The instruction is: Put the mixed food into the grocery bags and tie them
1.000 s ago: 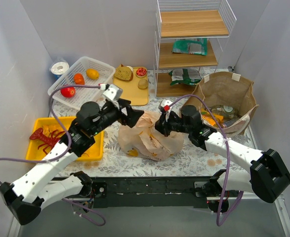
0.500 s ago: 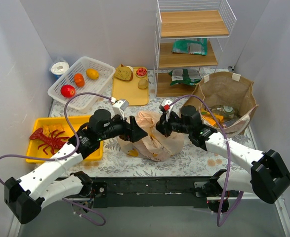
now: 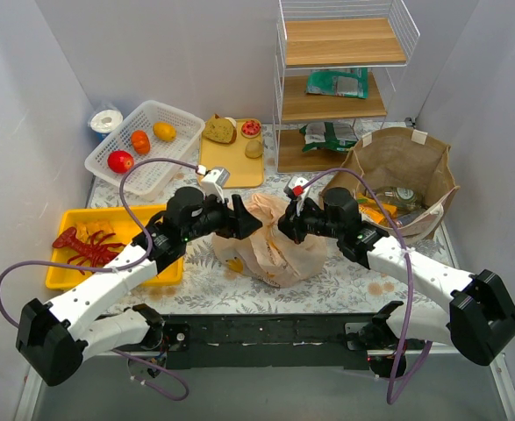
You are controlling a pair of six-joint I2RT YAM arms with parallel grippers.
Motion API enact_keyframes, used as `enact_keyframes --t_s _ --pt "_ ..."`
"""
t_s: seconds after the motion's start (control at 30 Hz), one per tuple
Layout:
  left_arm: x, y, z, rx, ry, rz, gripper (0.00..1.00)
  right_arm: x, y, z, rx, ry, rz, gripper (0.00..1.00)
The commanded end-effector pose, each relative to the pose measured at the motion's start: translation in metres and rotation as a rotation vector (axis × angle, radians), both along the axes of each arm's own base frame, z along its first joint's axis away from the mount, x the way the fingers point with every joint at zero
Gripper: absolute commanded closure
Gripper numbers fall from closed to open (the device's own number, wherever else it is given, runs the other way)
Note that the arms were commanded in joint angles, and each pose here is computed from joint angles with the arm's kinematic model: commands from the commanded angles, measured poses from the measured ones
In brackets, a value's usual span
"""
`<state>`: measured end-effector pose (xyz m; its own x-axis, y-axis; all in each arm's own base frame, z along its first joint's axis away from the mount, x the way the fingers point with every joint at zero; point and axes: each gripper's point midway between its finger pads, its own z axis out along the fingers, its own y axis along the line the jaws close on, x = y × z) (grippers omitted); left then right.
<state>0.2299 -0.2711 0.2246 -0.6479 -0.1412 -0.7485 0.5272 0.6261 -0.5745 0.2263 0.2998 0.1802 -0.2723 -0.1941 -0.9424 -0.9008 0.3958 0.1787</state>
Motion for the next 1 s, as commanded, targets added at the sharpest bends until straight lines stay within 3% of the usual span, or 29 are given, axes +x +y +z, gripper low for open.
enact_keyframes --t_s 0.0,0.17,0.4,0.6,0.8,0.97 --pt "0.018 0.0 0.016 -0.015 -0.073 0.044 0.38 0.001 0.003 0.024 0.05 -0.046 0.012 0.99" --pt "0.021 -0.009 0.015 -0.034 -0.083 0.011 0.47 -0.001 0.005 0.023 0.051 -0.039 0.028 0.99" --pt "0.027 -0.012 0.023 -0.06 -0.138 0.013 0.51 -0.004 0.005 0.02 0.047 -0.037 0.046 0.99" --pt "0.038 -0.012 0.009 -0.025 -0.106 0.051 0.59 -0.005 0.005 0.016 0.04 -0.032 0.052 0.99" --pt "0.049 -0.007 -0.011 0.024 -0.044 0.127 0.57 -0.007 0.005 0.016 0.042 -0.033 0.061 0.99" --pt "0.049 -0.012 0.005 -0.059 -0.086 0.12 0.59 -0.007 0.005 0.014 0.036 -0.03 0.062 0.99"
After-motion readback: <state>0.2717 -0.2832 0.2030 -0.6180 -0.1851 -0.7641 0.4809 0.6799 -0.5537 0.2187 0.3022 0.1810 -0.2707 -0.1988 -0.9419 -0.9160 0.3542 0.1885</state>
